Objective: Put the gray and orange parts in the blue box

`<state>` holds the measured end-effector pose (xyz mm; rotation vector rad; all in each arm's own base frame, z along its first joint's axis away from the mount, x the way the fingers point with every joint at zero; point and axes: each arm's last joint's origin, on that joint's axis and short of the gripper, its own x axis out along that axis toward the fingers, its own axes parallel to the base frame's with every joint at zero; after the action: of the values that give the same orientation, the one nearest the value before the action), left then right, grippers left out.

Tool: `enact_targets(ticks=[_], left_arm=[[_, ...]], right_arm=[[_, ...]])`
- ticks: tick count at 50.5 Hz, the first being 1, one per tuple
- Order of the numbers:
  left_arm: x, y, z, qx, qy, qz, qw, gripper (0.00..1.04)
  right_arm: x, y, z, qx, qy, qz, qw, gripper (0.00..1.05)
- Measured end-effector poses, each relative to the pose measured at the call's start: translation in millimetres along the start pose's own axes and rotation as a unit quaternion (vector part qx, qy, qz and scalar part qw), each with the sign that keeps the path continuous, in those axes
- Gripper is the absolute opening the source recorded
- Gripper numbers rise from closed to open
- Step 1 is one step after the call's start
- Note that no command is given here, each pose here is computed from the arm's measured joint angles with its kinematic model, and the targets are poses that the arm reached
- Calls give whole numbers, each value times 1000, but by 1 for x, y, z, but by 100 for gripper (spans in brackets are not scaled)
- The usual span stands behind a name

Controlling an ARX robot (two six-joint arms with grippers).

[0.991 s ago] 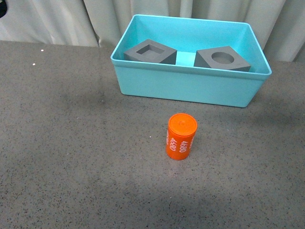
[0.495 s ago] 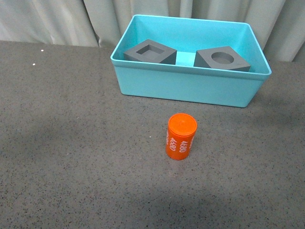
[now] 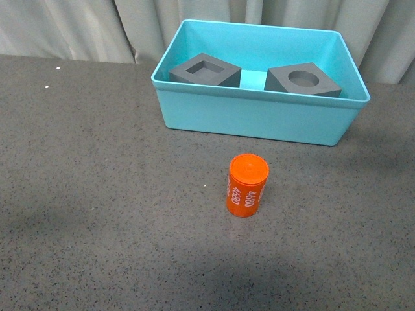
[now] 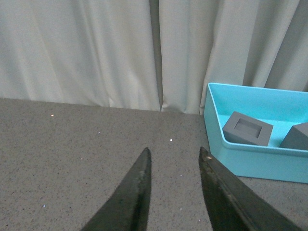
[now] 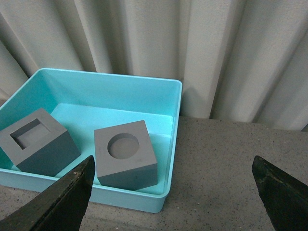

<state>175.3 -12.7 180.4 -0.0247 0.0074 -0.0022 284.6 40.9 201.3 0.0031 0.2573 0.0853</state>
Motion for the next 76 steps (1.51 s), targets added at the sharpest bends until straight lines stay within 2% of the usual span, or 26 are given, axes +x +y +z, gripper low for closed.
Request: enact_targets(ticks=[10,24,76], left_arm=[[-14,12,-5,4,2,0,1000,3],[-29,13,-17,8,2,0,1000,4],[-65,13,-8,8,-15,0,1000,4]], right_arm=[[0,0,0,0,0,0,1000,95],[0,0,0,0,0,0,1000,95],[0,0,0,0,0,0,1000,95]])
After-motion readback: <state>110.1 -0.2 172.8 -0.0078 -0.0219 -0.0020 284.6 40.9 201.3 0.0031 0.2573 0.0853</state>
